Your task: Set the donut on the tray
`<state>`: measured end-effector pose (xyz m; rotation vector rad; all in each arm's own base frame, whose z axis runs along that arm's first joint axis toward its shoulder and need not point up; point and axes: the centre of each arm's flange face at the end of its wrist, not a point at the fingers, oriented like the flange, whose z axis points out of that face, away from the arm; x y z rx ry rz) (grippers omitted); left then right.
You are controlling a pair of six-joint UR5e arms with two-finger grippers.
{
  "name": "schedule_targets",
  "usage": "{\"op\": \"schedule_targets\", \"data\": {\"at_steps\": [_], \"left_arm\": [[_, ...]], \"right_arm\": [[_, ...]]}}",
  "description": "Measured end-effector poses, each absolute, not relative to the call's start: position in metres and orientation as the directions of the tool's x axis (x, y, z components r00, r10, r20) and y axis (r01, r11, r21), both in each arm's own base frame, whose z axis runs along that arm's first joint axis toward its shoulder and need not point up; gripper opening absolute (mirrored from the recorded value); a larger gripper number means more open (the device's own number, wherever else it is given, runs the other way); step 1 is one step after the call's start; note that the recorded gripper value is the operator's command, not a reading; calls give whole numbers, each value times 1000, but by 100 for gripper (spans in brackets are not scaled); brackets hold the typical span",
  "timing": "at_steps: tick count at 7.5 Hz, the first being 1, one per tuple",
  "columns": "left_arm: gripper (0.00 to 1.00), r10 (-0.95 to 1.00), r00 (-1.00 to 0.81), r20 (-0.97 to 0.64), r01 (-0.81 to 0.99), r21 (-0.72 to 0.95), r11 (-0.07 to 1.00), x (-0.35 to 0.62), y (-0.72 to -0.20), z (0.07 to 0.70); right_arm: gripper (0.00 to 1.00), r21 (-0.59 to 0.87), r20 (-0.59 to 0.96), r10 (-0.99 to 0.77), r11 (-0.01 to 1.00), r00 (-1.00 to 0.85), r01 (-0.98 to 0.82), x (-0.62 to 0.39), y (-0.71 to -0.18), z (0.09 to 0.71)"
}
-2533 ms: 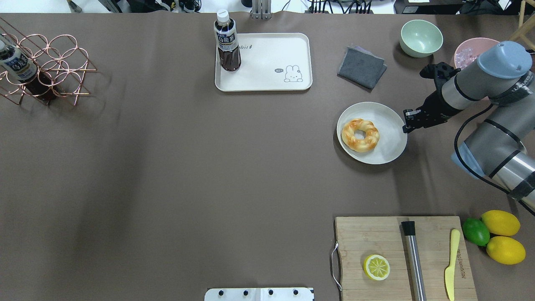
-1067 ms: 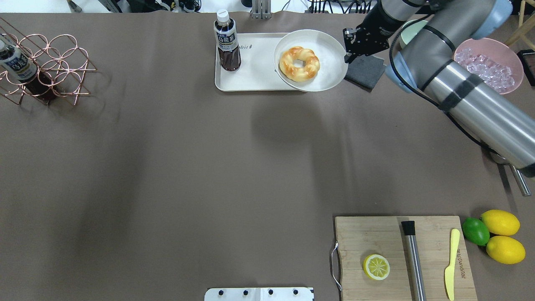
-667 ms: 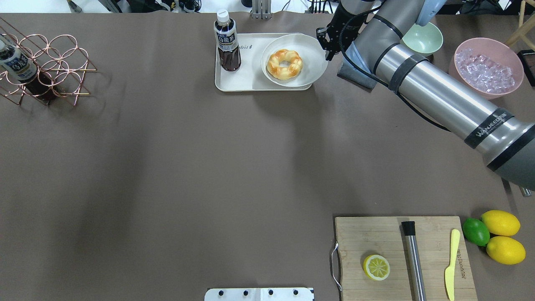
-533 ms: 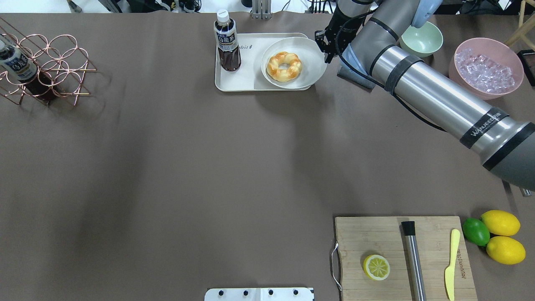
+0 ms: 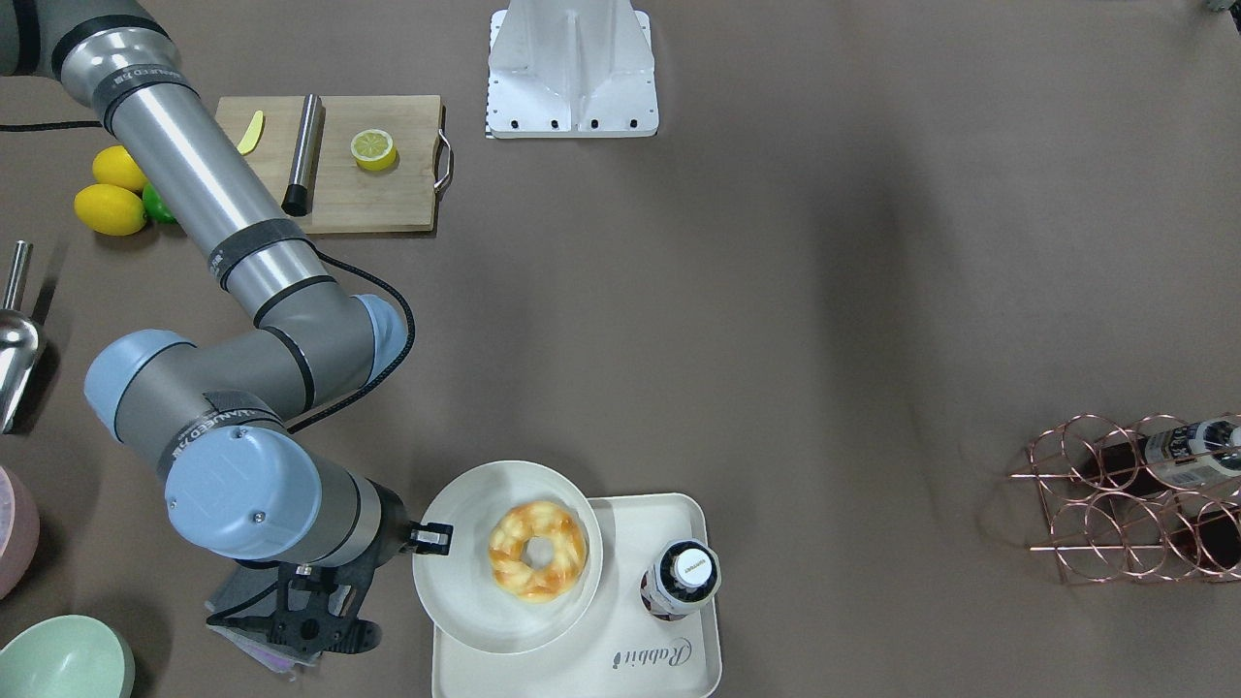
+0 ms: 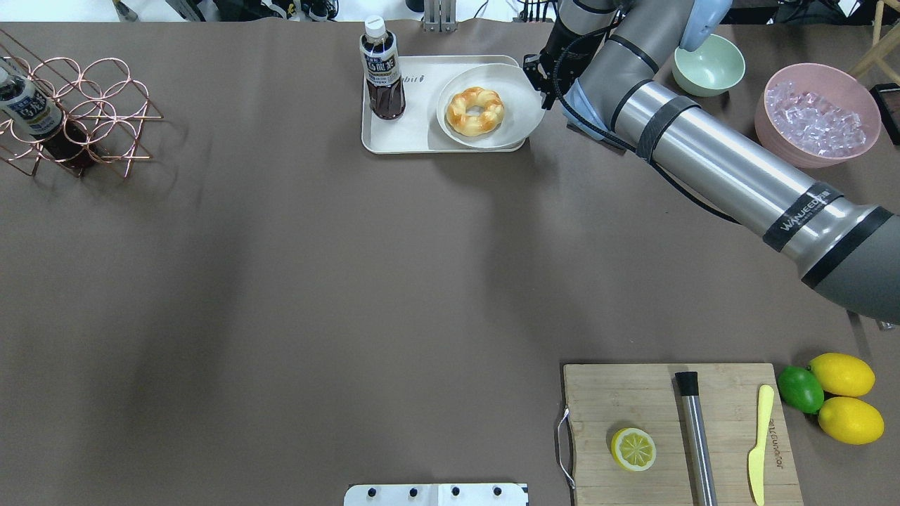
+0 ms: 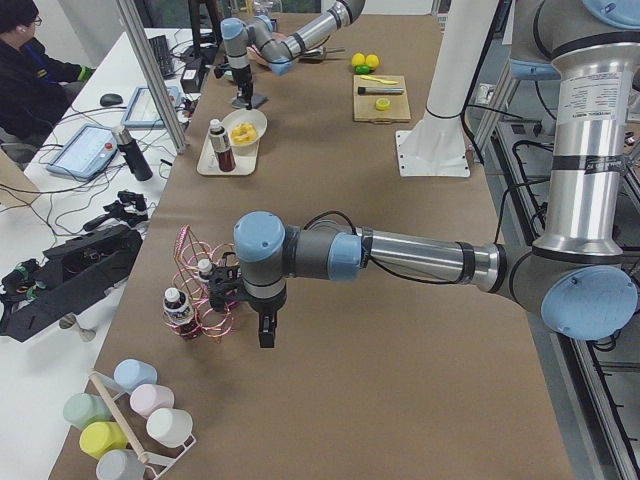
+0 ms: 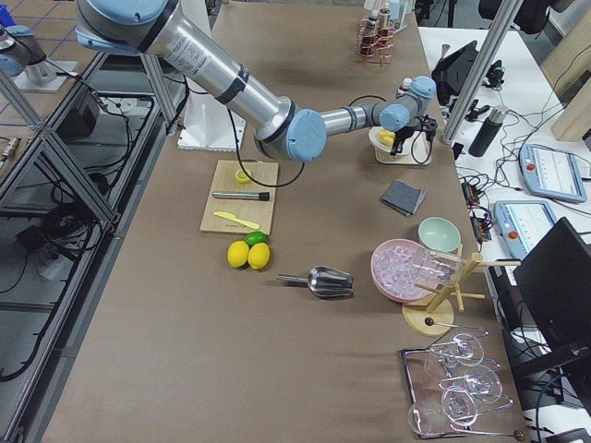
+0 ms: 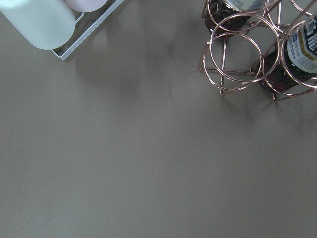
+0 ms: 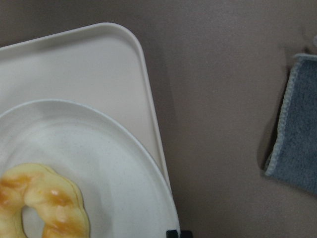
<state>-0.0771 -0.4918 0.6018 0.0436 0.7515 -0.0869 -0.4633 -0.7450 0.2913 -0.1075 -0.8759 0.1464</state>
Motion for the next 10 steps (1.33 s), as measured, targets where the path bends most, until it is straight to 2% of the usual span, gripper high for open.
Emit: {"op": "schedule_targets", "data": {"at_steps": [7,9,10], "left_arm": [[98,-68,729,-681,94,1,996,-77,-491,606],[98,-67,728,-682,93,2,996,-77,-491,605],[98,-65,728,-682,92,3,996,-76,-492,605]], "right_arm": [[0,-85,751,168,984,639,-158,-463,-754,269],[33,-82,754,182,979,632,-185,-462,-757,270],[94,-84,754,188,978,629,-192,-462,-757,270]]}}
